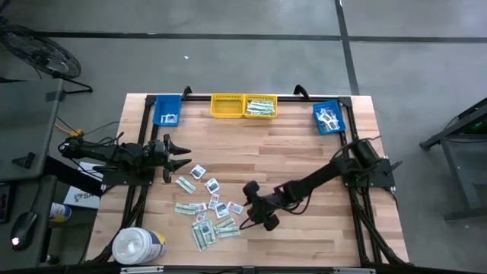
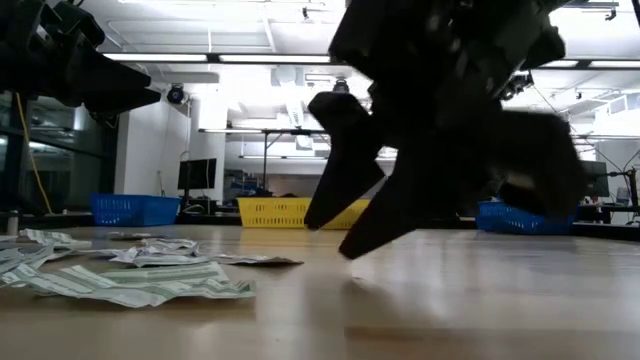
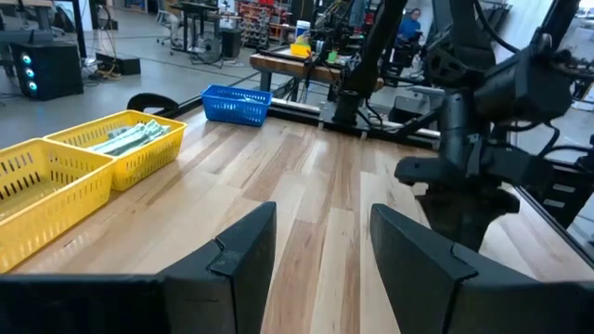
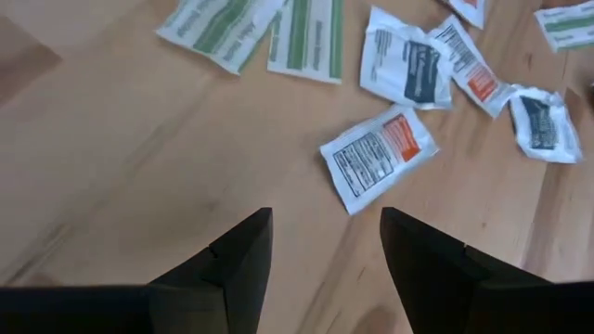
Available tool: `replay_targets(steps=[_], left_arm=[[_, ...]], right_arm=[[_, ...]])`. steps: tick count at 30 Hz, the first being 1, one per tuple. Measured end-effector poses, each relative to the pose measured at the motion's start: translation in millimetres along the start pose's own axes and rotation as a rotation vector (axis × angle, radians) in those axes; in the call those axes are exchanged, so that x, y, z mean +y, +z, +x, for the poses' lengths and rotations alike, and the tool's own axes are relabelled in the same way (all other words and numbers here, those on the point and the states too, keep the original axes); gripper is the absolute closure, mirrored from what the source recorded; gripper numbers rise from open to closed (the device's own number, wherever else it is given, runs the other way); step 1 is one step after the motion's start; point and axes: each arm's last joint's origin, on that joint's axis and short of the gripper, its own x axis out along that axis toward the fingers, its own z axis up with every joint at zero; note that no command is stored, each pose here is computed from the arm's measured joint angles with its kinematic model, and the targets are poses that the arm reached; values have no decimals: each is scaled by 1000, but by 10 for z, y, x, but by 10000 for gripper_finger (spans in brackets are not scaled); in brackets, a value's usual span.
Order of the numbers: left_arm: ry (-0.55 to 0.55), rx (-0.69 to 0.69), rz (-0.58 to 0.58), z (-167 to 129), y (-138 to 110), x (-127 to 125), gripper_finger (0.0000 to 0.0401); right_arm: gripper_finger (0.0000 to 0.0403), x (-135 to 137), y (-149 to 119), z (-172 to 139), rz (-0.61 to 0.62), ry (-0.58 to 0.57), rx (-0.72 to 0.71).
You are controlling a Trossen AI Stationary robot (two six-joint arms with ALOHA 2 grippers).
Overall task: Pick & Place First Aid Supplies
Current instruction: Put the orange ointment pack into the left yellow bin
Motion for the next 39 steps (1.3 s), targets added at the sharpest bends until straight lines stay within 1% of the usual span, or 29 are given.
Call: replay_targets(steps=[6, 14, 19, 26, 30, 39], left_arm=[[0, 0, 0, -1, 1, 0, 224], [1, 0, 0, 0, 0, 0, 224], [1, -1, 0, 0, 1, 0, 224], [0, 0, 0, 0, 1, 0, 224], [0, -1, 0, 0, 1, 0, 224], [0, -1, 0, 0, 1, 0, 224]], right_arm=[[208, -13, 74, 93, -41, -43, 2], [208, 16, 127, 227, -63, -41, 1], [208, 35, 92, 289, -124, -79, 26], [208, 68, 30, 422, -225, -102, 33], [208, 71, 10, 428, -224, -96, 50], [208, 30, -39, 431, -219, -124, 104]])
